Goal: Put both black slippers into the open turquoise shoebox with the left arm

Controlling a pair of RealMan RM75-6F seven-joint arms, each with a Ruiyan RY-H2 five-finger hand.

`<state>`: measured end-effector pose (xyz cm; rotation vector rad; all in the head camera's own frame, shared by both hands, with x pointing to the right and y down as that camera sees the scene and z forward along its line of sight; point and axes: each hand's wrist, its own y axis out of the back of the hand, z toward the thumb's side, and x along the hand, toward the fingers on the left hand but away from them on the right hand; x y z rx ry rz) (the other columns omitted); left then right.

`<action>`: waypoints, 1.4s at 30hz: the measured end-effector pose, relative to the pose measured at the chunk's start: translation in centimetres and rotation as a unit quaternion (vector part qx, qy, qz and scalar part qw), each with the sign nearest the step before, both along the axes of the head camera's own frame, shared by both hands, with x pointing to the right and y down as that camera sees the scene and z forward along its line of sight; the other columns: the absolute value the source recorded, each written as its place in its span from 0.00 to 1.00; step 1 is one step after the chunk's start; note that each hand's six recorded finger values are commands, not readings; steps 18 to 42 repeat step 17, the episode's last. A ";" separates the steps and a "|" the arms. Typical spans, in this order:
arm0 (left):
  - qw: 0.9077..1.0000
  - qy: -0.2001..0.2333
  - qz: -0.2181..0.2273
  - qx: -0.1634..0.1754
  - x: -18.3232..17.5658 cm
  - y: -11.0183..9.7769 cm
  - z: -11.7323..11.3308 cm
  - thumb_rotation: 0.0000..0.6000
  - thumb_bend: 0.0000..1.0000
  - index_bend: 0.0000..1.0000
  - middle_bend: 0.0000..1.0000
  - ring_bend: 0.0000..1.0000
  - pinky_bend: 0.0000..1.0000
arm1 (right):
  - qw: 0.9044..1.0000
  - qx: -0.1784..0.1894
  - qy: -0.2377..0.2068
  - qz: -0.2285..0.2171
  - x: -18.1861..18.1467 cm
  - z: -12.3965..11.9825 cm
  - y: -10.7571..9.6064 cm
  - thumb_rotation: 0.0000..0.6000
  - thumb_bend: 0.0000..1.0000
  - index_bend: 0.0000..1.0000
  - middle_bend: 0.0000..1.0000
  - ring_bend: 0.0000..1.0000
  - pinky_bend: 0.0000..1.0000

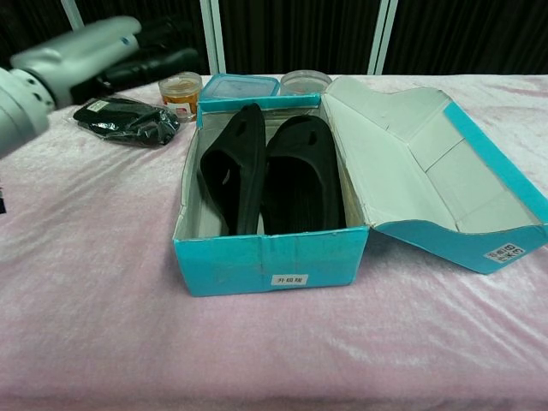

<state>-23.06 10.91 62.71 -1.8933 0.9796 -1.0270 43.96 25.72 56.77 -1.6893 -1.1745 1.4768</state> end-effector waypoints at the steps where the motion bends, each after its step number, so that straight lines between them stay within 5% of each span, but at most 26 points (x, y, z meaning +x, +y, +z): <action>1: 1.000 0.001 -0.011 0.007 -1.0 0.2 -0.6 0.00 0.09 0.02 0.20 0.12 0.07 | 1.000 0.000 0.000 -0.002 0.0 0.0 -0.1 1.00 0.20 0.00 0.02 0.00 0.04; 4: 0.998 -0.004 -0.049 0.026 -4.8 1.1 -2.6 0.06 0.09 0.03 0.20 0.12 0.07 | 1.000 0.003 0.000 -0.009 -0.2 0.1 -0.6 1.00 0.20 0.00 0.02 0.00 0.04; 8: 0.994 -0.039 -0.098 0.038 -10.5 3.8 -4.5 0.54 0.09 0.04 0.19 0.12 0.05 | 1.000 0.005 0.000 -0.025 -0.6 0.3 -1.2 1.00 0.20 0.00 0.02 0.00 0.04; 11: 0.988 -0.078 -0.131 0.036 -14.6 6.6 -5.7 0.64 0.09 0.05 0.19 0.12 0.04 | 0.999 0.005 0.001 -0.037 -1.0 0.5 -1.5 1.00 0.20 0.00 0.02 0.00 0.04; 17: 0.971 -0.135 -0.196 0.007 -21.2 12.8 -7.1 0.65 0.09 0.05 0.18 0.12 0.03 | 0.999 0.004 0.000 -0.047 -1.4 0.8 -1.6 1.00 0.20 0.00 0.02 0.00 0.04; 42: 0.971 -0.135 -0.196 0.007 -21.2 12.8 -7.1 0.65 0.09 0.05 0.18 0.12 0.03 | 0.999 0.004 0.000 -0.047 -1.4 0.8 -1.6 1.00 0.20 0.00 0.02 0.00 0.04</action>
